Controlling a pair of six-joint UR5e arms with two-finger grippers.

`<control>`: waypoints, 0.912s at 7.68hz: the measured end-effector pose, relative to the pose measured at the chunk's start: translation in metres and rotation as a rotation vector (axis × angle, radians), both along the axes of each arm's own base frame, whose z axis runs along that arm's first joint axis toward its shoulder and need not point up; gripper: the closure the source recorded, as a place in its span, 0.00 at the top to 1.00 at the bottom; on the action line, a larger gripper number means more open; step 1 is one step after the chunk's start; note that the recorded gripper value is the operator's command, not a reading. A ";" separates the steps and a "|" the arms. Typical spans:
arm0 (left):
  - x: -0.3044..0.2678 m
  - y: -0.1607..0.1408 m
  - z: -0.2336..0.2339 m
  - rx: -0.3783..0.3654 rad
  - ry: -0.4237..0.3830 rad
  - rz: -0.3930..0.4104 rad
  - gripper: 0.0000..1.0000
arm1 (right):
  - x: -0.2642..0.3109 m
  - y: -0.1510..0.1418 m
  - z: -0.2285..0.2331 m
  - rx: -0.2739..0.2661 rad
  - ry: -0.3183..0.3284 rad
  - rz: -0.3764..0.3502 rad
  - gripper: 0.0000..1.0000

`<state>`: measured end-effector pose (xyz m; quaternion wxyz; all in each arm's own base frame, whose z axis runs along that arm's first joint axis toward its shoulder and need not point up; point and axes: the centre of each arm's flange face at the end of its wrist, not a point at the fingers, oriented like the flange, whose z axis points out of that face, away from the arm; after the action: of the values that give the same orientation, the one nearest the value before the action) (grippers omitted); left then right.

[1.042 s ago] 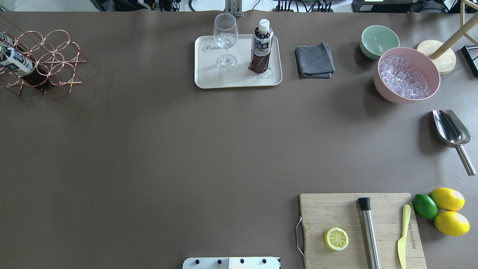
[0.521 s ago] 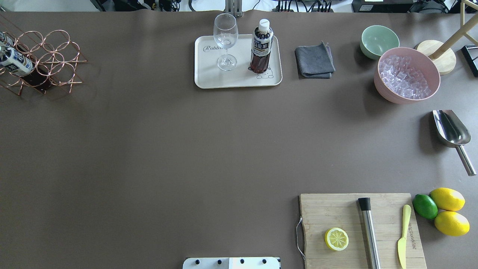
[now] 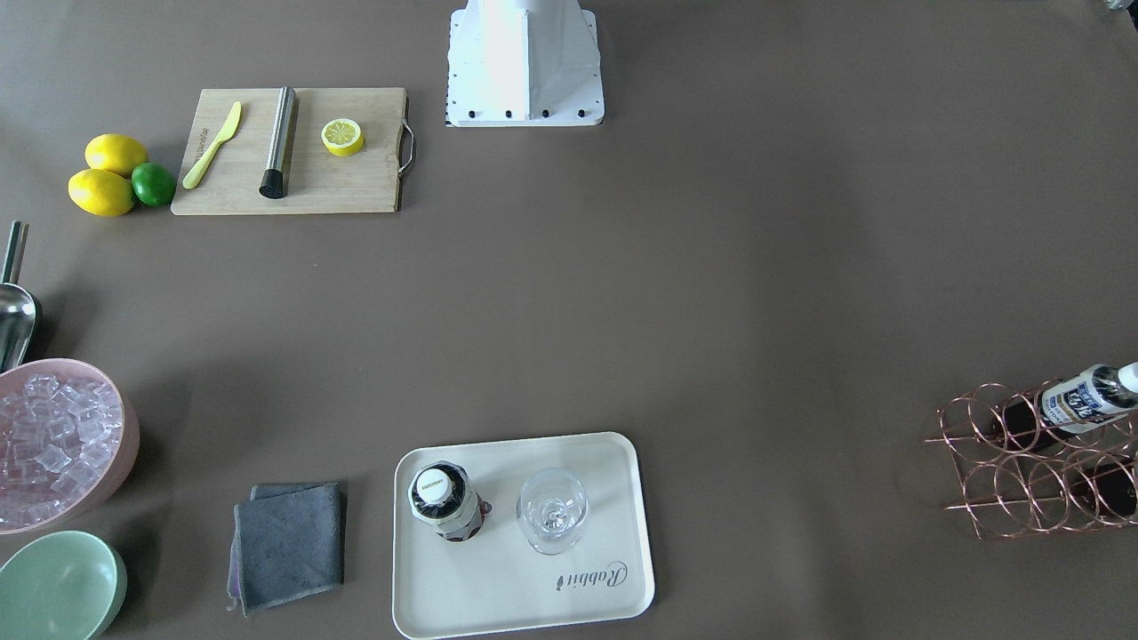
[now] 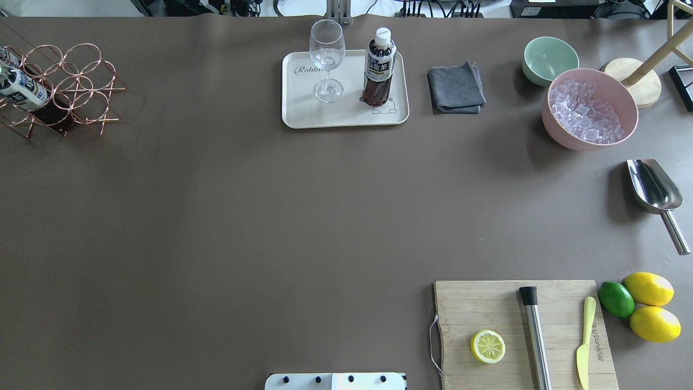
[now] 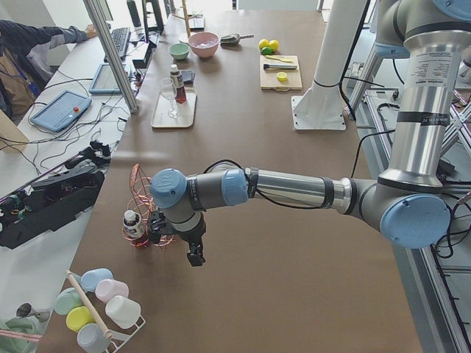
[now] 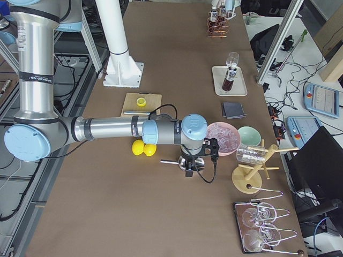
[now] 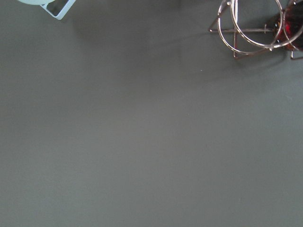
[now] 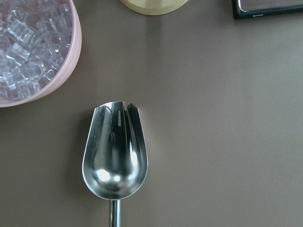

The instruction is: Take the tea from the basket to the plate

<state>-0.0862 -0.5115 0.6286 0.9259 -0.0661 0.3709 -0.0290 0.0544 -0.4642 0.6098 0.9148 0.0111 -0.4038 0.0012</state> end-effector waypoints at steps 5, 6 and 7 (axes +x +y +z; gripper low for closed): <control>0.002 0.023 0.021 0.075 -0.013 -0.113 0.99 | 0.010 0.002 0.000 0.000 -0.002 0.021 1.00; 0.003 0.025 0.023 0.083 -0.016 -0.110 0.99 | 0.010 0.002 -0.001 0.001 -0.003 0.021 1.00; 0.004 0.025 0.024 0.088 -0.017 -0.107 0.99 | 0.010 0.002 -0.001 0.002 -0.003 0.022 1.00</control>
<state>-0.0818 -0.4862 0.6522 0.9282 -0.0050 0.3668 -0.0627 0.0643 -0.4620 0.6083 0.9142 0.0164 -0.4048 0.0107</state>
